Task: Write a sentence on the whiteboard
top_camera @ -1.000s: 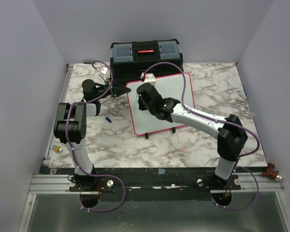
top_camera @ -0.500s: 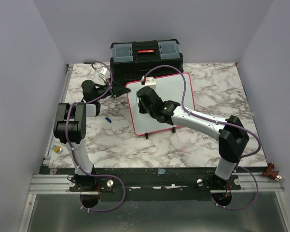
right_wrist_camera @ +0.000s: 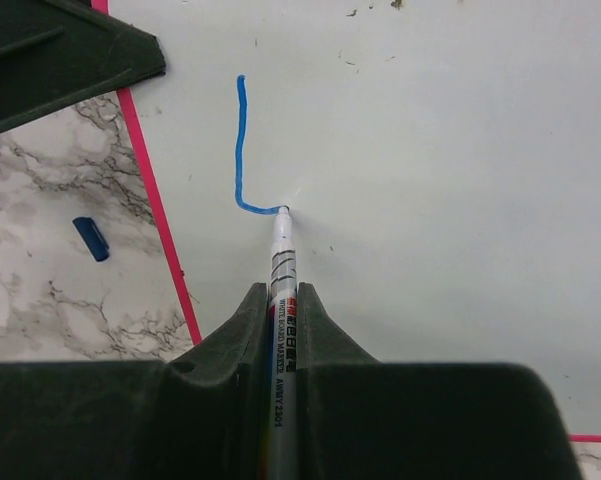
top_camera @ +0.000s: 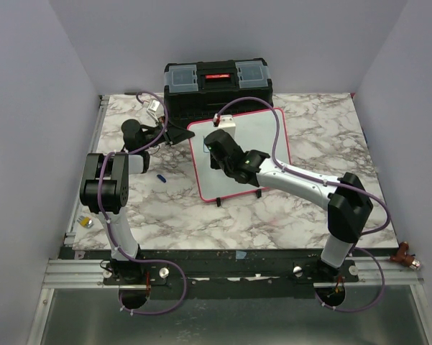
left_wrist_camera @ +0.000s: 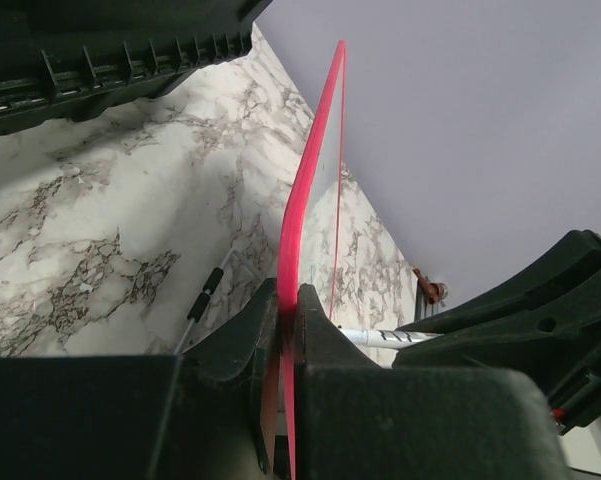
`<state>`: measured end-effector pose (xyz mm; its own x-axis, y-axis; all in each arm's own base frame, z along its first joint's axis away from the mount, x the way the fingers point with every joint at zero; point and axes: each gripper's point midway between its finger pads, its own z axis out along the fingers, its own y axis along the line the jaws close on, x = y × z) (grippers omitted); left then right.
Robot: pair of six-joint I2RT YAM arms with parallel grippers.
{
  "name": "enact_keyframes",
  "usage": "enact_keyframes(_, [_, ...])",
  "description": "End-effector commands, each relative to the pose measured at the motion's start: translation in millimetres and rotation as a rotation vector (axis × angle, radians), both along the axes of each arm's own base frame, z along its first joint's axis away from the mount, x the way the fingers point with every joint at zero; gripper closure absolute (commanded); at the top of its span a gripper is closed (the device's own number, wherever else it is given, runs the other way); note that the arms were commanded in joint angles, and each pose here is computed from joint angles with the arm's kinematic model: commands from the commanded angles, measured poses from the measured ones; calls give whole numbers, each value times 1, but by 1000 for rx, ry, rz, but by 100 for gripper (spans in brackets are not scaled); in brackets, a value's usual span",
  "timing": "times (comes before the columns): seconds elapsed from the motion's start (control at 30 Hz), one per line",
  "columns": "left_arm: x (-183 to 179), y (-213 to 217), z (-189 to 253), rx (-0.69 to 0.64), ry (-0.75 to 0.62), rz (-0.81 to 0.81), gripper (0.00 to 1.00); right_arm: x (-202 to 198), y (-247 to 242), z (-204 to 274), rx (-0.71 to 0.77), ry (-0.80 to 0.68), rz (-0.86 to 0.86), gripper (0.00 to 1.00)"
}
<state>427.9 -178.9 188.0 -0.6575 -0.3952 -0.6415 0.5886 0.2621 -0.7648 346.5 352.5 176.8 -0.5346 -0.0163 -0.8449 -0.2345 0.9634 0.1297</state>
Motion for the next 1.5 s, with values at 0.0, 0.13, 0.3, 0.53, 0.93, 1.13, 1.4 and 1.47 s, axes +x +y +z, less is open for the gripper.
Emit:
enact_keyframes(0.0, [-10,0,24,24,-174,-33,100,1,-23,2,-69,-13,-62,99])
enact_keyframes(0.13, [-10,0,24,23,-170,-34,100,-2,-23,20,-45,-24,-54,99])
enact_keyframes(0.3, [-10,1,25,23,-175,-31,100,-5,-19,52,41,-56,-32,99])
enact_keyframes(0.53, [-11,1,26,24,-179,-35,100,7,-25,54,9,-101,-93,99])
enact_keyframes(0.93, [-13,3,27,30,-186,-33,100,25,-14,53,-25,-133,-110,99])
enact_keyframes(1.13, [-15,3,28,27,-189,-37,100,29,-12,44,-44,-130,-113,100])
enact_keyframes(1.4, [-16,3,29,27,-197,-39,100,30,-8,35,-44,-118,-96,99])
enact_keyframes(1.47, [-16,3,29,26,-198,-39,100,29,-6,32,-41,-110,-81,99])
